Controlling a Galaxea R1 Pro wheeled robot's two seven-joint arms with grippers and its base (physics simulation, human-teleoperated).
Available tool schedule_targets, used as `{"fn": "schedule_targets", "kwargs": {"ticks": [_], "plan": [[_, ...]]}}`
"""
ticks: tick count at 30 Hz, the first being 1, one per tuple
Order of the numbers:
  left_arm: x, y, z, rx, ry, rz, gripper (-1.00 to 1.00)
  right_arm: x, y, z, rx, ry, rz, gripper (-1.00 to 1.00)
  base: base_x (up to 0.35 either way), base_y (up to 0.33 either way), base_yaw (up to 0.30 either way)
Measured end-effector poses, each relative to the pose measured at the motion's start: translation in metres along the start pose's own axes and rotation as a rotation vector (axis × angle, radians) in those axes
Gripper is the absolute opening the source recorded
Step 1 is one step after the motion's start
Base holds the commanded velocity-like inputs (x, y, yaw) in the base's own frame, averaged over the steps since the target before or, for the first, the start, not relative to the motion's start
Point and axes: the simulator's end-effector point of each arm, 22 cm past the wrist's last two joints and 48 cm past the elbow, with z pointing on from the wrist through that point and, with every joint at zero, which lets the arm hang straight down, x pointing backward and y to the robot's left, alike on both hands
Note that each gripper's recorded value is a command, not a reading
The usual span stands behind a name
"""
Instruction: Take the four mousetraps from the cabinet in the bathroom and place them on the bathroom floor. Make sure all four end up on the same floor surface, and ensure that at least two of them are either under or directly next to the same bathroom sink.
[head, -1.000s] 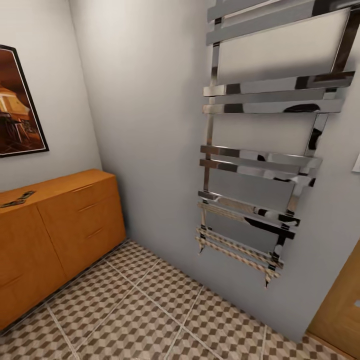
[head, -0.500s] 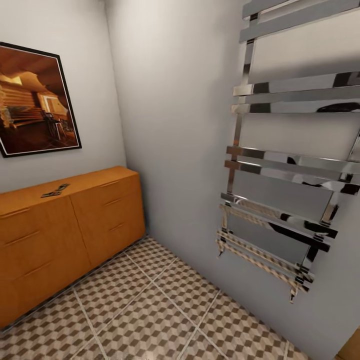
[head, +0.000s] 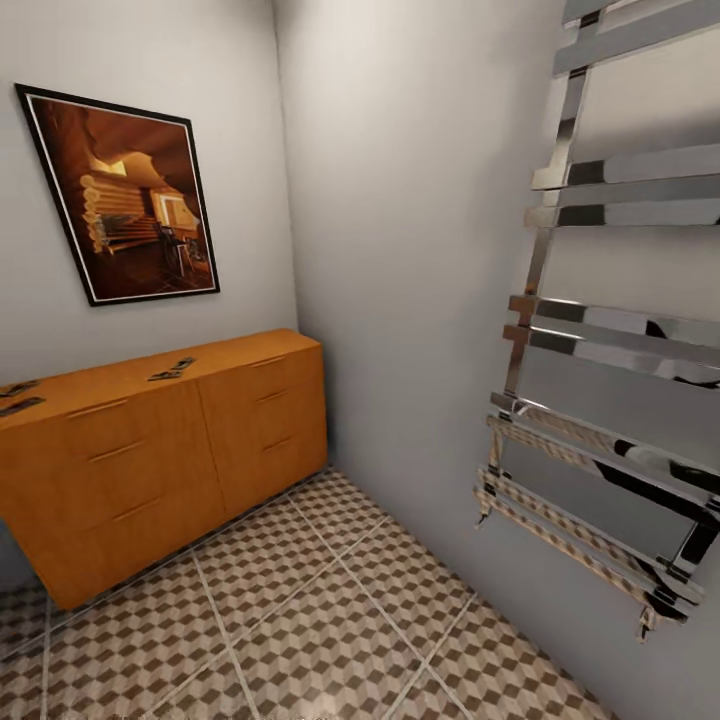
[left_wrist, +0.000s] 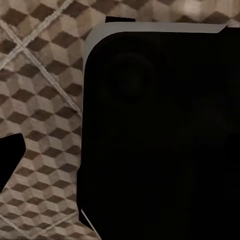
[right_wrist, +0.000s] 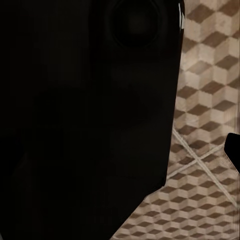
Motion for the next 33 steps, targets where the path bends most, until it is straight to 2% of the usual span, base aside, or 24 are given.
{"fn": "schedule_targets", "kwargs": {"ticks": [33], "plan": [[-0.0009, -0.0008, 0.0, 0.001, -0.003, -0.002, 1.0, 0.0, 0.0001, 0.0, 0.001, 0.0, 0.0, 1.0, 0.0, 0.0, 0.28]]}}
